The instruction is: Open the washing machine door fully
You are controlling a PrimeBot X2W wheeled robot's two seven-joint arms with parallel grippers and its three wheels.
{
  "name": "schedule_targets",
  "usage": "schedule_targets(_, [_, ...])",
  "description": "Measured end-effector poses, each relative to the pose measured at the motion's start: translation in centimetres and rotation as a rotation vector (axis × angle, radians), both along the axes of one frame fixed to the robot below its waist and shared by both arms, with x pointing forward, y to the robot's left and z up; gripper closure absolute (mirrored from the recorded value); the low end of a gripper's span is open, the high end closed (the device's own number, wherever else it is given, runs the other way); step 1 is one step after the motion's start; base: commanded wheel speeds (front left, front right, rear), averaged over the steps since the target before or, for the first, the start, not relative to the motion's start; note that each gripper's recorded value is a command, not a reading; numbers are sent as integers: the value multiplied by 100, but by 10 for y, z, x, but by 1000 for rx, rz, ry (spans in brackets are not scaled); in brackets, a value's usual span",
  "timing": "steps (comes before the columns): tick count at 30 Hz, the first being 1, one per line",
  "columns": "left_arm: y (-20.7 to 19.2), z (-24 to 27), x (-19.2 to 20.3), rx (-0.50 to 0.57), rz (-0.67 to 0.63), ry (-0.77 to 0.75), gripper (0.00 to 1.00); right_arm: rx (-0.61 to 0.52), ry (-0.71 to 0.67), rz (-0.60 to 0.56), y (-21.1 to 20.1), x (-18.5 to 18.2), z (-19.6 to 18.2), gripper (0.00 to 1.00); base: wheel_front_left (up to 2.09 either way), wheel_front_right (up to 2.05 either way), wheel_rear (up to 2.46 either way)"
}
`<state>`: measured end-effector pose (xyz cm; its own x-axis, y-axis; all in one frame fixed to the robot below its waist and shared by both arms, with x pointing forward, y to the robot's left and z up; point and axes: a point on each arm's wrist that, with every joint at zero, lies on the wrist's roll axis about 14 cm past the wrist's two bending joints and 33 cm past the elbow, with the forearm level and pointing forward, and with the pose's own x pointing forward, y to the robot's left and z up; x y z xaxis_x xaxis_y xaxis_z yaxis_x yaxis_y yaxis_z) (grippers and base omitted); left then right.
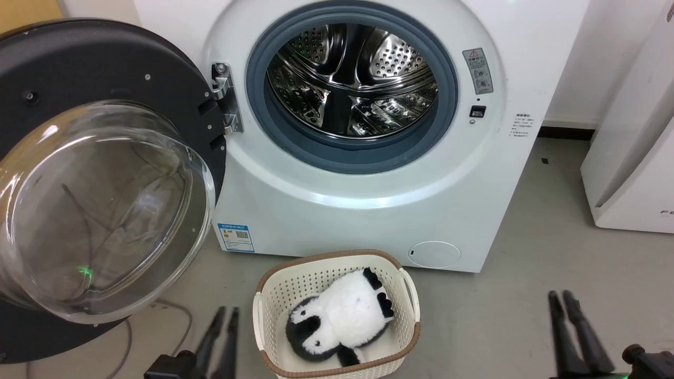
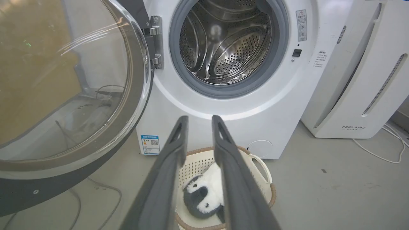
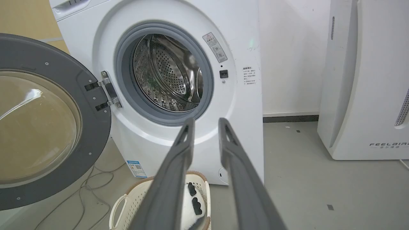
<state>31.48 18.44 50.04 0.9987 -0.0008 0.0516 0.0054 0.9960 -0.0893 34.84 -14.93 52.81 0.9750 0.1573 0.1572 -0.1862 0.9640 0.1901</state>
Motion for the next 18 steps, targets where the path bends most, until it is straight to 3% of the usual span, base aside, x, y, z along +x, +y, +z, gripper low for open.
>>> schedule_targets(18, [-2, -1, 5, 12, -4, 18, 100, -24, 27, -5, -2, -1, -5, 100, 0, 0, 0])
